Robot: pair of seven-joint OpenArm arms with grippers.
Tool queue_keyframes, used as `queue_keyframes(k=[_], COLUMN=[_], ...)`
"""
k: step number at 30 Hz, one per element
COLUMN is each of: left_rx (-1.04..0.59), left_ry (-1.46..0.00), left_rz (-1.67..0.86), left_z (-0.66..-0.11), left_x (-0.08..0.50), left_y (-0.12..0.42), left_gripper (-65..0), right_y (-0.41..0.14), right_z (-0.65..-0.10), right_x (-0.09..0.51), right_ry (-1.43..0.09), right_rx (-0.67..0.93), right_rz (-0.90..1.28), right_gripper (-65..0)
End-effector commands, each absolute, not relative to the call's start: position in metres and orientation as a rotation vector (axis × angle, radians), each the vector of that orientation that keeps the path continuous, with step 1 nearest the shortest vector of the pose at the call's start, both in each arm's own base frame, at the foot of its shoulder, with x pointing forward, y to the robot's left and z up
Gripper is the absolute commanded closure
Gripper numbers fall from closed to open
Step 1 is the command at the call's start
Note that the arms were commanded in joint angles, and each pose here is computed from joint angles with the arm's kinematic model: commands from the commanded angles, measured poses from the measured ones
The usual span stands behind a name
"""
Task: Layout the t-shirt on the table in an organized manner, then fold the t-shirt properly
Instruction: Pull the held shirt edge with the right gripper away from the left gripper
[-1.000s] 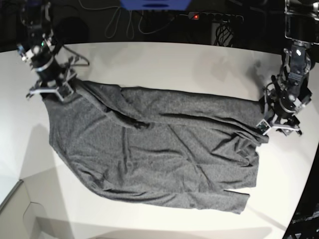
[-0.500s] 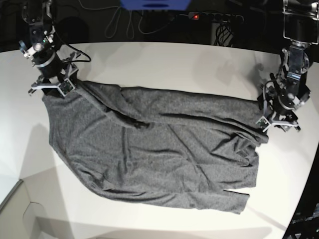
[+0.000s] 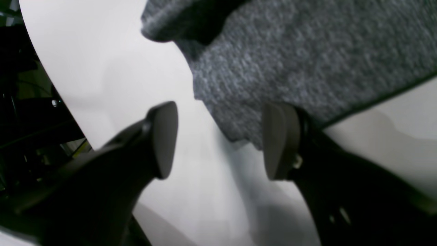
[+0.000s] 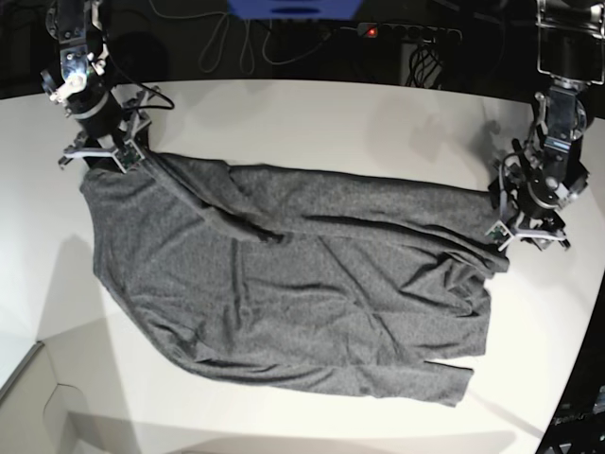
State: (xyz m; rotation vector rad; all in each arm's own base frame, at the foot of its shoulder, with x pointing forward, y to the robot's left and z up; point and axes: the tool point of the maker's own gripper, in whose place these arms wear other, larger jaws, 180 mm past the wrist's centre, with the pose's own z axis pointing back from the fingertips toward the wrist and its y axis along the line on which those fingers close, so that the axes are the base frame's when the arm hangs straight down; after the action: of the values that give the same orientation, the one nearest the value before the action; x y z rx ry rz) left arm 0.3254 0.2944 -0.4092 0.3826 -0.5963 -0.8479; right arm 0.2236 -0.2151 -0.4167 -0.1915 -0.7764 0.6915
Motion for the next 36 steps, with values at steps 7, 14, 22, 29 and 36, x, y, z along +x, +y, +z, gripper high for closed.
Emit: queue_keyframes(k=[7, 14, 22, 29, 36], left_rx=[0.417, 0.418, 0.418, 0.419, 0.418], left_ry=[-0.619, -0.618, -0.616, -0.617, -0.619], left_rz=[-0.846, -0.844, -0.843, -0.842, -0.841], left_z=[-0.397, -0.397, -0.398, -0.398, -0.397], left_x=[0.334, 0.334, 0.333, 0.333, 0.334], left_y=[0.302, 0.303, 0.303, 0.303, 0.303], left_gripper=[-38.0, -38.0, -38.0, -38.0, -38.0], right_y=[-0.206, -0.215, -0.22, -0.226, -0.241], right_z=[-0.403, -0.403, -0.388, -0.374, -0.389], right_x=[0.239, 0.252, 0.271, 0.291, 0.299], right_ry=[-0.862, -0.833, -0.88, -0.917, -0.846], right_rx=[-0.145, -0.147, -0.18, -0.212, -0.231], right_rz=[0.734, 0.743, 0.739, 0.743, 0.705], right_gripper=[-8.0, 0.0, 0.0, 0.0, 0.0])
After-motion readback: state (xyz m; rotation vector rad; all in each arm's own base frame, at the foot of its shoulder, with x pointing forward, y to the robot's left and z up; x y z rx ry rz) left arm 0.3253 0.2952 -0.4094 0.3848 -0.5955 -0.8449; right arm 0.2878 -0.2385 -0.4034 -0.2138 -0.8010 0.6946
